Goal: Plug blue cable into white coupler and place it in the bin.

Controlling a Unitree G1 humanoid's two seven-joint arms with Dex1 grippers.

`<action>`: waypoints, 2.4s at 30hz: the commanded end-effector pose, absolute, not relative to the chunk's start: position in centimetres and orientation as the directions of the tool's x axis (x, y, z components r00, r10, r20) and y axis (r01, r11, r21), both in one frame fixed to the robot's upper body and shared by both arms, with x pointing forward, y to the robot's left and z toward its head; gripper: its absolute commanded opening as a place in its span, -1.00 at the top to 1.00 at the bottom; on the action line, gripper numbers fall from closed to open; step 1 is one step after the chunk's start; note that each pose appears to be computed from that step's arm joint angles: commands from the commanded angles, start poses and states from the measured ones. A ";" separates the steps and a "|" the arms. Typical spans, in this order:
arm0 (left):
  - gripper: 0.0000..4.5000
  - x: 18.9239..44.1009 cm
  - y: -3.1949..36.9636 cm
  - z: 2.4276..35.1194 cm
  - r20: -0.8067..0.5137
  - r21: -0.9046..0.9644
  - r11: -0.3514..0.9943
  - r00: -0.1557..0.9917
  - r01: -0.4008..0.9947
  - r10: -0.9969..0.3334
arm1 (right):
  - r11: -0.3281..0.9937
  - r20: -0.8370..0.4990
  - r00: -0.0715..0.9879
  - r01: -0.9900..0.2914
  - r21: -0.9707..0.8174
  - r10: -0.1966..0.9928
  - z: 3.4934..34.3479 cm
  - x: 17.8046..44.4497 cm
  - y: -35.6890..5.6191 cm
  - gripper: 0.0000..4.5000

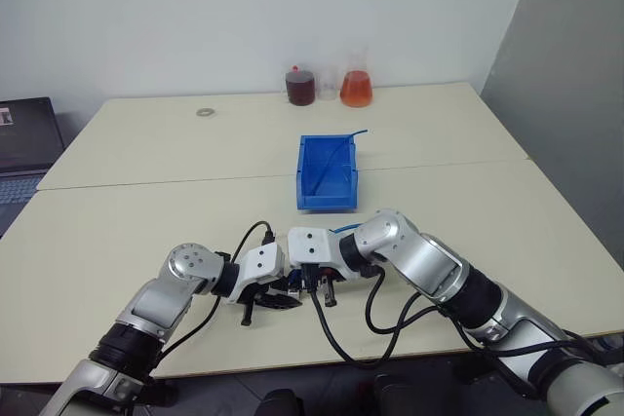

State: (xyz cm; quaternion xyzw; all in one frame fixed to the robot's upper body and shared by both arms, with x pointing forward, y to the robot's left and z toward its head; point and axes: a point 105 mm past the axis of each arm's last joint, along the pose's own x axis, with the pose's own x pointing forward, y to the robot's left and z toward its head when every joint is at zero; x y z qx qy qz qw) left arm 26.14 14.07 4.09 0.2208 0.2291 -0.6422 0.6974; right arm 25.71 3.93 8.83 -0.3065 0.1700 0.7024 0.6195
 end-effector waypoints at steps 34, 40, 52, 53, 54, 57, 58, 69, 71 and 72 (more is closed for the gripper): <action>-0.18 25.1 17.0 3.6 -0.590 0.058 0.247 0.233 0.967 -0.773 | 0.015 -0.624 0.033 -0.999 -0.033 0.780 8.4 26.8 1.3 0.97; -0.18 26.1 17.9 7.8 -0.454 0.072 0.416 0.401 0.907 -0.796 | 0.165 -0.481 0.173 -0.985 -0.059 0.859 13.6 28.4 -0.3 0.97; -0.82 29.2 17.1 16.5 -0.196 0.102 0.675 0.680 0.731 -0.707 | 0.378 -0.281 0.395 -0.919 -0.114 0.875 21.9 32.7 -4.4 0.97; -0.89 29.2 16.5 17.1 -0.185 0.105 0.667 0.673 0.738 -0.716 | 0.384 -0.261 0.400 -0.916 -0.113 0.878 22.5 33.1 -4.4 0.97; -0.99 29.3 15.9 17.8 -0.174 0.114 0.662 0.671 0.741 -0.721 | 0.387 -0.242 0.402 -0.916 -0.109 0.883 23.2 33.6 -4.3 0.97; -1.00 29.6 15.1 18.7 -0.166 0.129 0.660 0.672 0.740 -0.722 | 0.393 -0.219 0.406 -0.914 -0.101 0.887 24.1 34.7 -3.9 0.97; -1.00 29.8 14.6 19.0 -0.166 0.141 0.652 0.667 0.745 -0.726 | 0.395 -0.214 0.406 -0.914 -0.095 0.888 24.4 35.4 -3.6 0.97; -1.00 31.4 12.4 20.0 -0.153 0.188 0.637 0.663 0.748 -0.733 | 0.445 -0.347 0.439 -0.893 -0.068 0.829 22.8 42.2 -2.9 0.97; -1.00 31.5 12.1 20.1 -0.149 0.190 0.634 0.660 0.750 -0.736 | 0.465 -0.366 0.456 -0.883 -0.067 0.811 22.5 43.0 -3.1 0.65; -1.00 31.5 12.0 20.1 -0.148 0.190 0.632 0.658 0.752 -0.738 | 0.487 -0.369 0.475 -0.871 -0.066 0.799 22.4 43.4 -3.3 0.61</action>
